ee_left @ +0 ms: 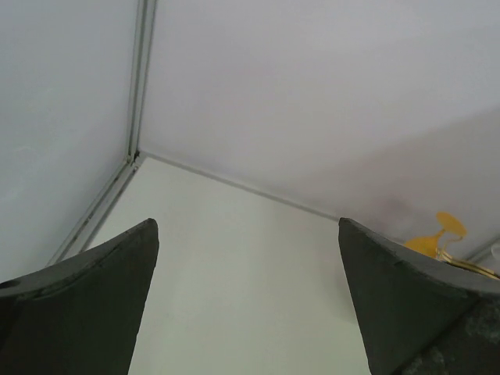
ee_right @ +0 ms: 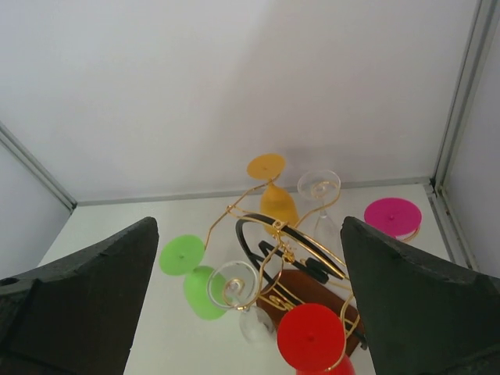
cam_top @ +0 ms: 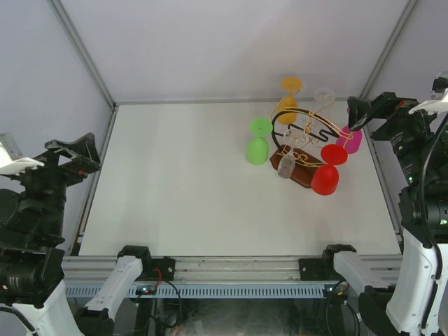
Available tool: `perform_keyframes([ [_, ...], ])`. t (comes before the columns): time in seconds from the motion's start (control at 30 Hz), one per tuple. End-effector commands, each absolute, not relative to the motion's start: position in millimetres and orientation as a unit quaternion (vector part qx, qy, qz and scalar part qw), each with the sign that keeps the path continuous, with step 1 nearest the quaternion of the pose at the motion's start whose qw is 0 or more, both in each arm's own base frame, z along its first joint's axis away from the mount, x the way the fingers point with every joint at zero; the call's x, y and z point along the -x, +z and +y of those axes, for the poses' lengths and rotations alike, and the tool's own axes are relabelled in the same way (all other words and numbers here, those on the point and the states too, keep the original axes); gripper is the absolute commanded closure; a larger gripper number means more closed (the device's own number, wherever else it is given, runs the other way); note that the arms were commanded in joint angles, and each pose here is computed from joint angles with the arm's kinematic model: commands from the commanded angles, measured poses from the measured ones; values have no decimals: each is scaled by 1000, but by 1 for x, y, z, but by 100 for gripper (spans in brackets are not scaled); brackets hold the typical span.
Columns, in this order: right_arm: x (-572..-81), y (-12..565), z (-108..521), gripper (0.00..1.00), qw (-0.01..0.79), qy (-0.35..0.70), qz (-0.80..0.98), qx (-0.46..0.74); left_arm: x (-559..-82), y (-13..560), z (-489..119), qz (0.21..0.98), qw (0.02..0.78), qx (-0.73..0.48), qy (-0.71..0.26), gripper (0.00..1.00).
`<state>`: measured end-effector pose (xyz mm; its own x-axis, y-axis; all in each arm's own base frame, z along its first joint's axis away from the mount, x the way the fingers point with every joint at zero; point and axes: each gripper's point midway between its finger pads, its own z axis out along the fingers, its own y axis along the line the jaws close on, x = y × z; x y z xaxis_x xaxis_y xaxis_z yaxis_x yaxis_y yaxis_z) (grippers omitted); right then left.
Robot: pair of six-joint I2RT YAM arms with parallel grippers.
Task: Take the wine glass off the wine glass rack
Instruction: Pick up the wine glass from the wine rack.
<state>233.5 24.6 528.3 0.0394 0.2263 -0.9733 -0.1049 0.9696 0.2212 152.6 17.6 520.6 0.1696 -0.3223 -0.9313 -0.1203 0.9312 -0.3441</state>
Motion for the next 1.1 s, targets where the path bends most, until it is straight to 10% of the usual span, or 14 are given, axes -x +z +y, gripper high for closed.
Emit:
perform_keyframes([
  [0.0, -232, 513, 25, 0, 707, 121, 695, -50, -153, 507, 13, 642, 747, 155, -78, 0],
  [0.6, -222, 362, -17, 0, 533, 61, 816, -216, -152, 332, 22, 695, 681, 216, -81, 0],
  [1.07, -256, 321, -11, 7, 415, 210, 842, -275, -174, 248, -2, 745, 631, 194, -95, 0],
])
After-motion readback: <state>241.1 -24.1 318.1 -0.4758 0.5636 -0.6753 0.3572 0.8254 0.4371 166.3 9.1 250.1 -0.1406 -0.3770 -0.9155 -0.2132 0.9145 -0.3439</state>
